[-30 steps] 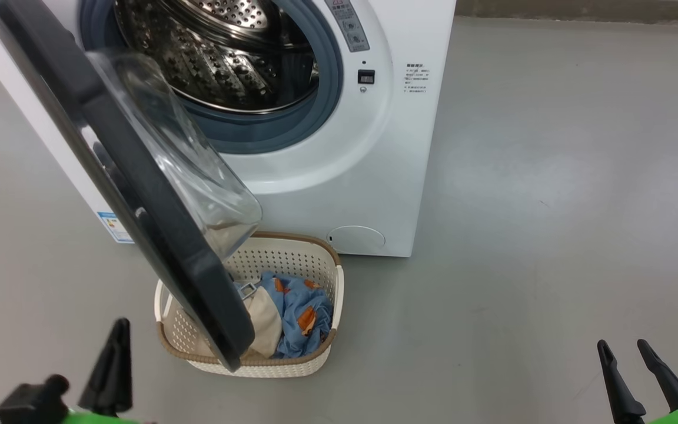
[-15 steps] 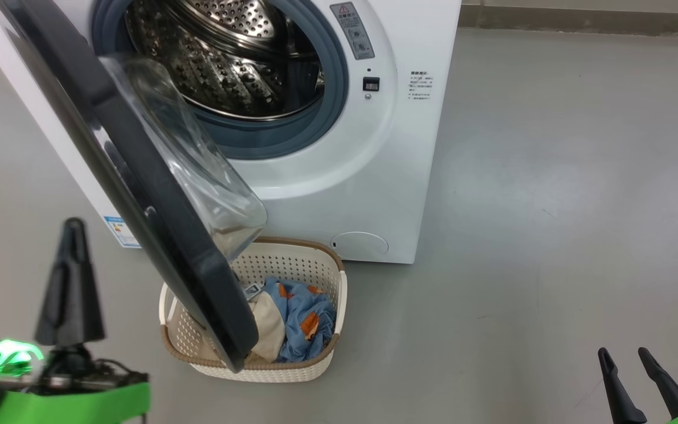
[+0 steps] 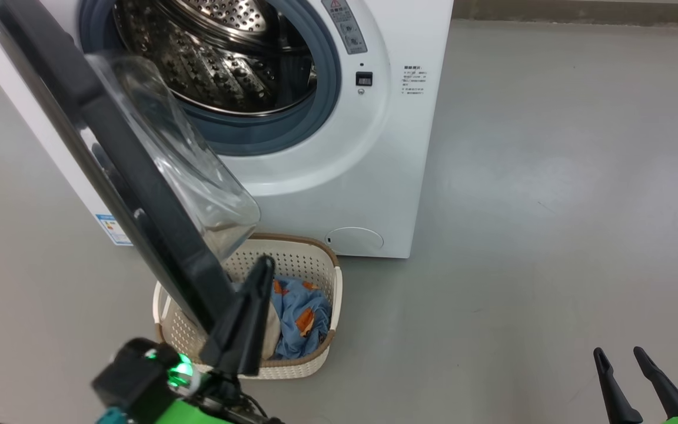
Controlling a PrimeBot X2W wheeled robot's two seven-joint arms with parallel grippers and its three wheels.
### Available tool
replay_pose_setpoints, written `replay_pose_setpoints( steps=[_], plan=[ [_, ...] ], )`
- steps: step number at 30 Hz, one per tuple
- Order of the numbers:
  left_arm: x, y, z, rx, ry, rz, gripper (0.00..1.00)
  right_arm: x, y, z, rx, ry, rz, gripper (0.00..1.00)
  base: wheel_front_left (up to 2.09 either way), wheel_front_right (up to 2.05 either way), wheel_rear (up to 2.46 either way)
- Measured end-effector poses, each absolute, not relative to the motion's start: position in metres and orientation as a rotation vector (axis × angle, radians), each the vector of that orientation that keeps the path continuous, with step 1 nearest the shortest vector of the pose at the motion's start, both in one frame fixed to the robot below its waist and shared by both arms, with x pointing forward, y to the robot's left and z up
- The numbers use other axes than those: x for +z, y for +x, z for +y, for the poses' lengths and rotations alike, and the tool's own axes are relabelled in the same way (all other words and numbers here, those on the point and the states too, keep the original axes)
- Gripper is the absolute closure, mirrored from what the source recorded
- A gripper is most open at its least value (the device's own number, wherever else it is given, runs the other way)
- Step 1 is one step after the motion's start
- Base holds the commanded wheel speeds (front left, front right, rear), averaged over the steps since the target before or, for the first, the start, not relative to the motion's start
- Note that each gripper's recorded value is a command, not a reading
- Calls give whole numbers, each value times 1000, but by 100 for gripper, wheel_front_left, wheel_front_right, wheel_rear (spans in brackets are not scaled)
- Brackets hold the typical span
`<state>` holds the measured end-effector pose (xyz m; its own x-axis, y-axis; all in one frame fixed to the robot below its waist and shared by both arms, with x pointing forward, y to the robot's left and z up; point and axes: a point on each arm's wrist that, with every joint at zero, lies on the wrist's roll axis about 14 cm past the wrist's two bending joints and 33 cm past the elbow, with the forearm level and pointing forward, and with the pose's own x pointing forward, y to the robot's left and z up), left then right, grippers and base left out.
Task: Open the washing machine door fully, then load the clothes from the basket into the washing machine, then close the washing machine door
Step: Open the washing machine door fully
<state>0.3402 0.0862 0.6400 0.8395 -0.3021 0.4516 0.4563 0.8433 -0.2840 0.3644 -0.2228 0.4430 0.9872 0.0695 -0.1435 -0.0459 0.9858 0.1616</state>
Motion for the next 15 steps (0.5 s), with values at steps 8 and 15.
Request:
replay_pose_setpoints(
  steps=[8, 15],
  plan=[
    [584, 351, 77, -400, -438, -226, 100, 440, 365, -224, 55, 159, 159, 0, 0, 0, 0],
    [548, 365, 84, -348, -453, -134, 100, 438, 366, -222, 60, 151, 164, 0, 0, 0, 0]
  ],
)
